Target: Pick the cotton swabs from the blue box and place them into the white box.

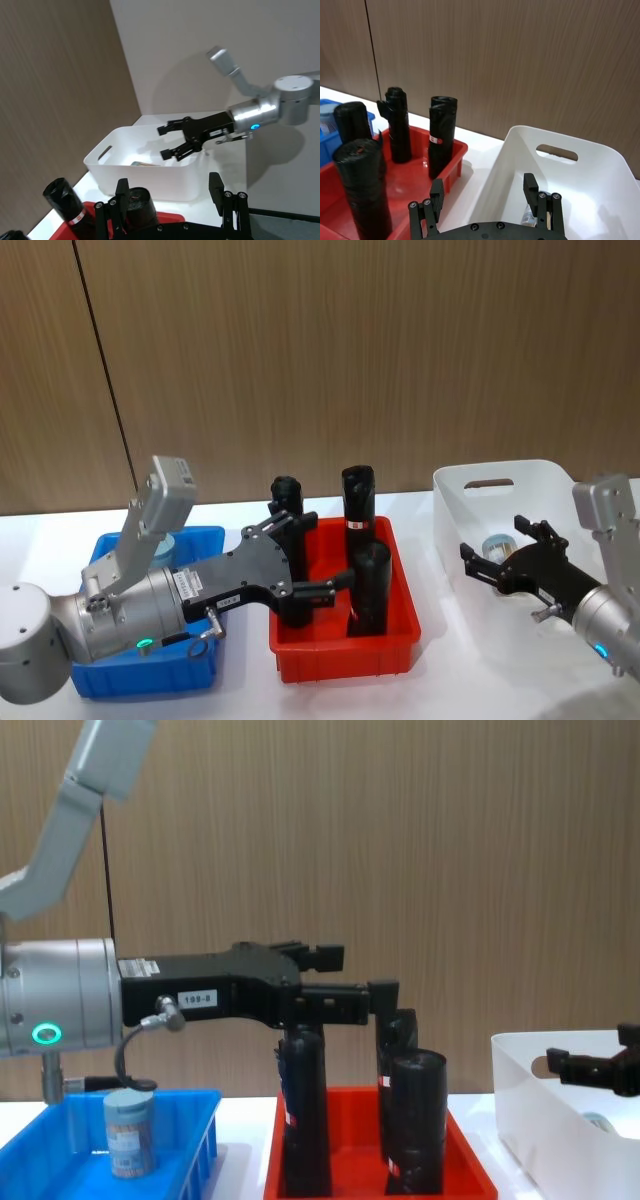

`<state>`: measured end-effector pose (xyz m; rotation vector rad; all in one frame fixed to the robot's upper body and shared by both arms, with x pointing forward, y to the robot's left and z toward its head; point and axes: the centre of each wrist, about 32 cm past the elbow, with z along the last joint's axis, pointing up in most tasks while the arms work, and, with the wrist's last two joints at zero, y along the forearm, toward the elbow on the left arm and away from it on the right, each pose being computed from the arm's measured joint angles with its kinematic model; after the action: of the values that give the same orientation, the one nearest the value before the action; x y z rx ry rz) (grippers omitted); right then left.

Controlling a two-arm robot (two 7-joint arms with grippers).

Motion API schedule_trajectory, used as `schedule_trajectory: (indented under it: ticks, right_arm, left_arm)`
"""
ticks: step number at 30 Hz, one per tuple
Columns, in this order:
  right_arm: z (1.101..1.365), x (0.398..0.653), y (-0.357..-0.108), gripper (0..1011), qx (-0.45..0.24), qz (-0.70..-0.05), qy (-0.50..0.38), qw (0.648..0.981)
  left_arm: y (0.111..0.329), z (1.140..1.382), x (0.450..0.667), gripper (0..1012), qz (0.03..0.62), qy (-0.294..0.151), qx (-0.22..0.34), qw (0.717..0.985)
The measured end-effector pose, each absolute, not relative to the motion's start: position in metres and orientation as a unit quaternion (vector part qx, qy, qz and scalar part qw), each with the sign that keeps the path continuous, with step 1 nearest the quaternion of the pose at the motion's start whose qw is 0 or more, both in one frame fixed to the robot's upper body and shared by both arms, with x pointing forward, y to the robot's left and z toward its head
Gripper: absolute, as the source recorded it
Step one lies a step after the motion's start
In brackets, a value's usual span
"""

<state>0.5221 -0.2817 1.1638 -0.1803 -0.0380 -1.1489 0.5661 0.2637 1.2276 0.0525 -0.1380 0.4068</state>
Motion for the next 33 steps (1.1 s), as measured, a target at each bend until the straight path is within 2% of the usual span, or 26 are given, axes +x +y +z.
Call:
schedule_trajectory:
  ticks: [23,33]
  right_arm:
    - [1.182,0.460,-0.245,1001,-0.008,-0.569,-0.033,0.822]
    - [1.188,0.444,-0.238,1001,0.012,-0.577,-0.035,0.816]
  left_arm:
    - [0.241,1.217,0.543,1004,0.315,-0.084,0.037,0.945]
    - [0.231,1.214,0.532,1004,0.366,-0.094,0.039,0.925]
